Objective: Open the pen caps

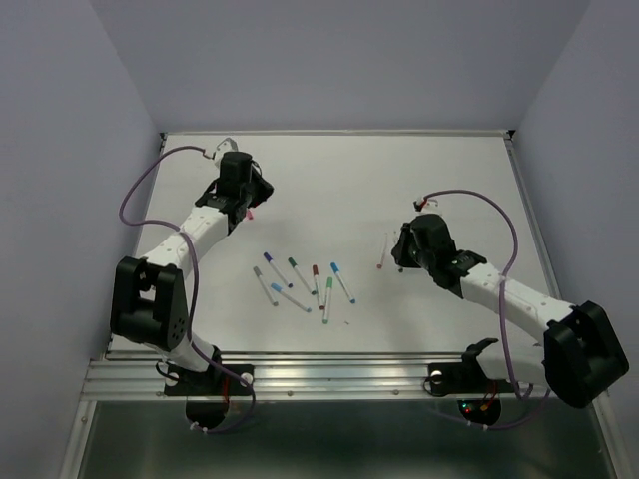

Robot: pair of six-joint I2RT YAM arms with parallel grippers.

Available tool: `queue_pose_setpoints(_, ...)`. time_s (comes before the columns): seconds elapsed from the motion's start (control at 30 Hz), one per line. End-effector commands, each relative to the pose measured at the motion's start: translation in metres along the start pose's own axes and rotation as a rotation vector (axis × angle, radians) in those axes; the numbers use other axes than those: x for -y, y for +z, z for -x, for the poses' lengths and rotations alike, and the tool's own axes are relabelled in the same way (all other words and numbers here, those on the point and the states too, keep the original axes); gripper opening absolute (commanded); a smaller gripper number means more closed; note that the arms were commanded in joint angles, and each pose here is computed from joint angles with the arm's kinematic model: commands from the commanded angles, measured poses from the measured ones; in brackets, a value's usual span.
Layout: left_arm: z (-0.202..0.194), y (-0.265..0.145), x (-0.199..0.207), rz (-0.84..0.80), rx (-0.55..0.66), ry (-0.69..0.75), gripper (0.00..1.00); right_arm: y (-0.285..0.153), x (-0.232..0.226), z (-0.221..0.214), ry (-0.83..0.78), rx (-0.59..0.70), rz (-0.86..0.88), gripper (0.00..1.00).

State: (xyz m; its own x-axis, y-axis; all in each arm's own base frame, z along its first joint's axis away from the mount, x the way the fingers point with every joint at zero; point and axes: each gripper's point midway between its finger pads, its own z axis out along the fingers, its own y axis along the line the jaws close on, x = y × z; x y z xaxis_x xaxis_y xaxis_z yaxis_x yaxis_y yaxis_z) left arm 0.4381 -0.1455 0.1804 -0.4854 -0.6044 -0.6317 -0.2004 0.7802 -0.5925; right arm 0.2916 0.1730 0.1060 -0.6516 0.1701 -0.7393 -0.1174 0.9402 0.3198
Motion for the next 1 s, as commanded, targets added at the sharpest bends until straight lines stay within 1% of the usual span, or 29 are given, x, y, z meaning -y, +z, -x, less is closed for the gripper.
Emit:
queue_pose_setpoints(0.0,-0.001,-0.003,-0.054,0.19,0.016,0.055,0.0,0.012,0.016,0.013,0.008,0.013,-0.102,0.01)
queue_pose_setpoints(0.13,-0.011,0.004,-0.078,0.258,-0.014,0.061,0.0,0.026,0.031,0.013,0.009,0.004,-0.19,0.06)
queue_pose_setpoints(0.3,-0.019,0.016,-0.101,0.338,-0.041,0.076,0.0,0.041,0.031,0.004,-0.004,-0.047,-0.199,0.08)
queue_pose_setpoints(0.33,-0.019,0.018,-0.103,0.347,-0.045,0.077,0.0,0.044,0.034,0.0,-0.003,-0.057,-0.213,0.11)
queue_pose_setpoints(0.4,-0.021,0.025,-0.112,0.39,-0.052,0.086,0.0,0.047,0.036,-0.002,0.007,-0.059,-0.232,0.12)
queue_pose_setpoints(0.47,-0.019,0.031,-0.113,0.406,-0.051,0.093,0.0,0.049,0.04,-0.001,0.015,-0.062,-0.241,0.14)
queue_pose_setpoints(0.6,-0.026,0.048,-0.117,0.416,-0.087,0.101,0.0,0.052,0.042,-0.006,0.01,-0.076,-0.251,0.19)
queue_pose_setpoints(0.7,-0.026,0.055,-0.115,0.415,-0.09,0.098,0.01,0.053,0.045,-0.011,0.015,-0.089,-0.261,0.28)
queue_pose_setpoints(0.73,-0.025,0.057,-0.114,0.414,-0.089,0.098,0.01,0.053,0.043,-0.012,0.015,-0.094,-0.253,0.34)
queue_pose_setpoints(0.77,-0.024,0.057,-0.113,0.411,-0.087,0.097,0.02,0.053,0.042,-0.011,0.018,-0.095,-0.249,0.37)
queue_pose_setpoints(0.83,-0.024,0.061,-0.112,0.405,-0.092,0.102,0.07,0.053,0.039,-0.011,0.018,-0.098,-0.236,0.44)
queue_pose_setpoints(0.9,-0.025,0.065,-0.11,0.395,-0.104,0.103,0.09,0.051,0.037,-0.007,0.02,-0.092,-0.227,0.5)
queue_pose_setpoints(0.93,-0.027,0.067,-0.11,0.395,-0.111,0.105,0.09,0.049,0.034,-0.006,0.021,-0.091,-0.214,0.52)
queue_pose_setpoints(0.97,-0.027,0.069,-0.109,0.39,-0.116,0.106,0.12,0.048,0.032,-0.005,0.019,-0.091,-0.205,0.54)
